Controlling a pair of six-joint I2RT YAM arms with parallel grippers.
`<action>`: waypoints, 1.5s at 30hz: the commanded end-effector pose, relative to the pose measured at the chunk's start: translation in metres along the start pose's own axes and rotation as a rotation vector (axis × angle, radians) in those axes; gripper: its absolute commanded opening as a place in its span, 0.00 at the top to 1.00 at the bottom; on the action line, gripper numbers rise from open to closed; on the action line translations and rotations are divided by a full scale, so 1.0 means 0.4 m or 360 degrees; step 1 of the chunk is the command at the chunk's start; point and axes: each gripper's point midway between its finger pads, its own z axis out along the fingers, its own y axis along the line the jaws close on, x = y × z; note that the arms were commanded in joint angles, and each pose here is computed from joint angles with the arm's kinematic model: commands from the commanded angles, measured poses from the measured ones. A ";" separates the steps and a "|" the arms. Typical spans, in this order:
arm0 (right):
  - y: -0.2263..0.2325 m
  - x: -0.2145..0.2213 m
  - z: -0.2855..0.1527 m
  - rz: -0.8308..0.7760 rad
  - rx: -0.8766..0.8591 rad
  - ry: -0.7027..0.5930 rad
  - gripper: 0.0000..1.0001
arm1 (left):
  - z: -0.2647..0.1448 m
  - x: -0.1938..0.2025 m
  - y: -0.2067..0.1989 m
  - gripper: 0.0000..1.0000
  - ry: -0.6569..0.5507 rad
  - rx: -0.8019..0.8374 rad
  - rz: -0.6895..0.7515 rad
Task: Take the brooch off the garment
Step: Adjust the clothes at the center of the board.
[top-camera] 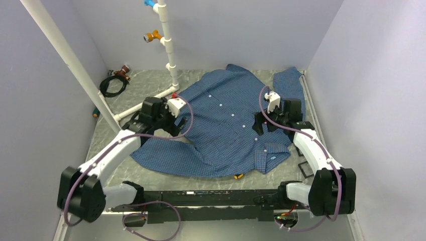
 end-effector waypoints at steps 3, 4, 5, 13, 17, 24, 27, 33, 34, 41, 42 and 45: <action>-0.003 -0.037 0.014 -0.0061 -0.0034 0.0011 0.00 | 0.107 -0.045 0.007 0.01 0.0146 0.0105 0.0209; -0.008 -0.036 0.017 -0.0057 -0.0026 0.0022 0.00 | 0.126 -0.048 0.005 0.01 0.0164 0.0132 0.0217; -0.013 -0.033 0.021 -0.0051 -0.0013 0.0036 0.00 | 0.146 -0.053 0.004 0.01 0.0176 0.0161 0.0218; -0.052 -0.007 0.037 -0.0010 0.0086 0.0142 0.00 | 0.326 -0.077 0.023 0.07 0.0328 0.0211 0.0226; -0.054 0.000 0.043 0.0003 0.0080 0.0174 0.00 | 0.400 -0.054 0.028 0.13 0.0430 0.0241 0.0253; -0.063 0.017 0.047 0.0006 0.0094 0.0221 0.00 | 0.436 0.023 0.024 0.37 0.0607 0.0291 0.0301; -0.063 0.022 0.050 0.0009 0.0087 0.0231 0.00 | 0.402 0.072 0.018 0.51 0.0667 0.0308 0.0352; -0.040 0.036 0.054 0.0015 -0.0005 0.0267 0.01 | 0.322 0.164 0.037 1.00 0.0792 0.0278 0.0400; -0.032 0.039 0.054 0.0007 -0.0033 0.0274 0.01 | 0.308 0.180 0.039 1.00 0.0813 0.0290 0.0398; 0.035 0.059 0.050 -0.0087 -0.0197 0.0294 0.06 | 0.195 0.246 0.068 1.00 0.0855 0.0300 0.0403; 0.043 0.062 0.051 -0.0098 -0.0217 0.0300 0.07 | 0.178 0.258 0.070 1.00 0.0866 0.0304 0.0411; 0.057 0.067 0.059 -0.0105 -0.0252 0.0321 0.10 | 0.133 0.293 0.077 1.00 0.0896 0.0304 0.0424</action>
